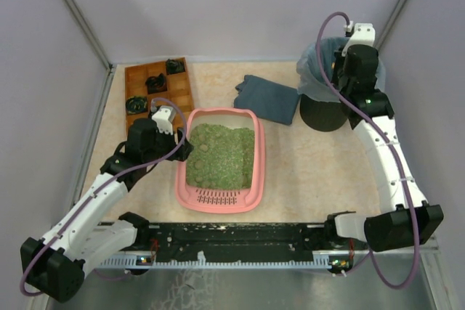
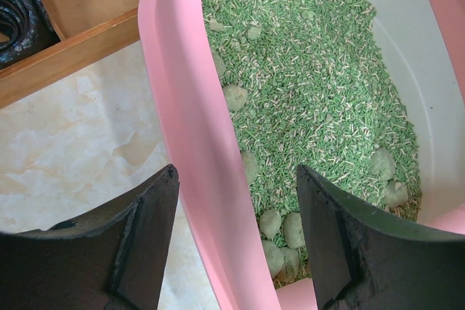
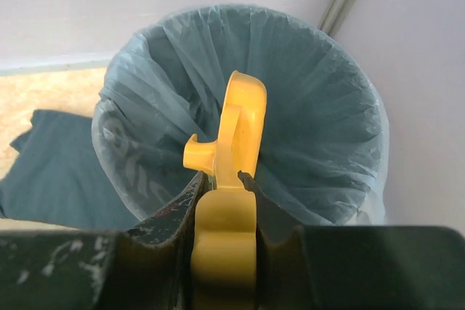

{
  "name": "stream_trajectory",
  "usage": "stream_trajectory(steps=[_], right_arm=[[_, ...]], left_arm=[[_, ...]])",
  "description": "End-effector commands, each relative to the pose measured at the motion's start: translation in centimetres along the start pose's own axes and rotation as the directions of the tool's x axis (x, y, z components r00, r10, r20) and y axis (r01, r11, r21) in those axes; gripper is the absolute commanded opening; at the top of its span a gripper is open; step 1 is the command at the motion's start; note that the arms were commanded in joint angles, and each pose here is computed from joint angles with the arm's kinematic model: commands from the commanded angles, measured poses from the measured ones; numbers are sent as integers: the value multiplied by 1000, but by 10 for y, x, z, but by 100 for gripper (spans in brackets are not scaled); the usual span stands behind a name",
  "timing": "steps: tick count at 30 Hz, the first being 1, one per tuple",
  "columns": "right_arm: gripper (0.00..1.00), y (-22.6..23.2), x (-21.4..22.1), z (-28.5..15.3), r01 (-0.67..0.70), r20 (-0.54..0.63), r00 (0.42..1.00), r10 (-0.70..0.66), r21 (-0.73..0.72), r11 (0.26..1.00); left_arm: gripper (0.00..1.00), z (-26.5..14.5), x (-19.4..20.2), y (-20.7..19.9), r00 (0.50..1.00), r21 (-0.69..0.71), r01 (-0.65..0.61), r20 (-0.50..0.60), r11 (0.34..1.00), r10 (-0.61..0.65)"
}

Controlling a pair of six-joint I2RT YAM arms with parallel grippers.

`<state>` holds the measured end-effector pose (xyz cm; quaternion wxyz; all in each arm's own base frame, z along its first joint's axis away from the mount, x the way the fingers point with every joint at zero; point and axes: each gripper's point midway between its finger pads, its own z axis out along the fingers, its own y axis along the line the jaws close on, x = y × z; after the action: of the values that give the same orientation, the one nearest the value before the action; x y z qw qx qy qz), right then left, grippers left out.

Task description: Clean the litter box

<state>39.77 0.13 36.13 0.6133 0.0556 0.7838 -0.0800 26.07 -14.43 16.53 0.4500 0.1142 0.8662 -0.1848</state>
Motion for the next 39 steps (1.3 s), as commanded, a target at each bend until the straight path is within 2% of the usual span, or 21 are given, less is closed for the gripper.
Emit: stream_trajectory(steps=[1,5,12,16,19,22,25,28,32,34,39], right_arm=[[0,-7,-32,-13,59,69,996,-58,-3,998],[0,-12,-43,-21,53,105,993,-54,10,999],[0,-31,-95,-67,-81,298,952,68,29,996],[0,-19,-122,-107,-138,424,887,183,-134,981],[0,11,-133,-129,-101,442,863,246,-326,940],[0,50,-127,-142,-48,373,884,282,-528,848],[0,88,-114,-158,-32,274,907,319,-712,702],[0,114,-100,-172,-73,160,917,365,-833,548],[0,140,-74,-182,-164,-2,921,391,-909,383],[0,157,-57,-184,-191,-58,934,353,-915,355],[0,201,-5,-181,-209,-150,973,177,-897,389]], left_arm=[[72,1,-1,1,1000,2,-11,6,1000,11],[72,1,-1,0,1000,5,-13,7,1000,13],[72,0,-2,0,1000,3,-13,12,1000,13],[72,0,-2,1,1000,1,-13,15,1000,13],[72,0,-2,0,1000,5,-13,9,1000,13],[72,1,-1,0,1000,4,-13,7,1000,13],[72,0,-2,0,1000,5,-13,10,1000,13],[72,0,-2,0,1000,3,-13,11,1000,13],[72,1,-1,0,1000,7,-13,6,1000,13],[72,1,-1,0,1000,7,-12,4,1000,12],[72,1,-1,0,1000,5,-13,8,1000,13]])
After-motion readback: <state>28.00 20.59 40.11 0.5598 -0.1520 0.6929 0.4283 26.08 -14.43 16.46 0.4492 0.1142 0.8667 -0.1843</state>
